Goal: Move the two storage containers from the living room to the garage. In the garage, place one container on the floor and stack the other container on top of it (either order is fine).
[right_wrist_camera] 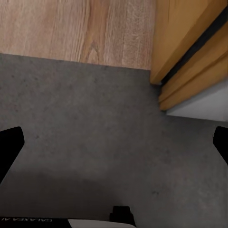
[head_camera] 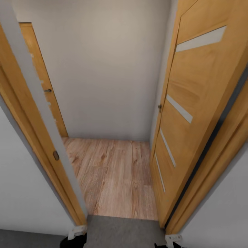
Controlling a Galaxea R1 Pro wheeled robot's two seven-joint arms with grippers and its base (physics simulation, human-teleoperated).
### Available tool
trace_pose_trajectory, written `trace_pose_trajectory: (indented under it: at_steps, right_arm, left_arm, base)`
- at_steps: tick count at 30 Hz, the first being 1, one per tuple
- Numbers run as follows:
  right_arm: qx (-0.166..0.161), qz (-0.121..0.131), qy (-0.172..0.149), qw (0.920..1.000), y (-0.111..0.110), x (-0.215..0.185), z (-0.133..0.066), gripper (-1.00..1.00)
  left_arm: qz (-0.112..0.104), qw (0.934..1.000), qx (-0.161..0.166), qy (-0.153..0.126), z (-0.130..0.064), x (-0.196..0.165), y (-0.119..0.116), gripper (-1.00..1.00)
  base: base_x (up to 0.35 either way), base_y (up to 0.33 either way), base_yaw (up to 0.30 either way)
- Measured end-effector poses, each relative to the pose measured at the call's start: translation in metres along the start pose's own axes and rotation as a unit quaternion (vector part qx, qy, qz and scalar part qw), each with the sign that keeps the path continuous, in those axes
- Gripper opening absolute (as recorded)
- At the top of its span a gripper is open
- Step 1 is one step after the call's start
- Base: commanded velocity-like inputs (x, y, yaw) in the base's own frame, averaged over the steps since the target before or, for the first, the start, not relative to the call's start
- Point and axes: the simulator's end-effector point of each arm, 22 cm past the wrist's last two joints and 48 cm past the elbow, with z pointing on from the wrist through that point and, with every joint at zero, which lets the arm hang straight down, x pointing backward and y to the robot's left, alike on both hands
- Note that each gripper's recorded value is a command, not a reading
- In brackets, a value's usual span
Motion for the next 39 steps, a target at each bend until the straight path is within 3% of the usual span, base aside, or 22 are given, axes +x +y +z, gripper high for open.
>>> trace_pose_trajectory:
  at_steps: [17,39]
  right_arm:
    - [0.000,-0.001,0.000,1.0000,0.0000,0.0010,-0.0001,1.00]
    - [0.000,-0.001,0.000,1.0000,0.0002,0.0009,0.0002,1.00]
  left_arm:
    - [-0.001,1.0000,0.004,0.000,-0.0004,0.0001,-0.0063,1.00]
    - [-0.001,1.0000,0.003,0.001,0.0001,0.0000,-0.0051,1.00]
  base:
    - [0.313,0.000,0.000]
    - [0.012,0.040,0.000]
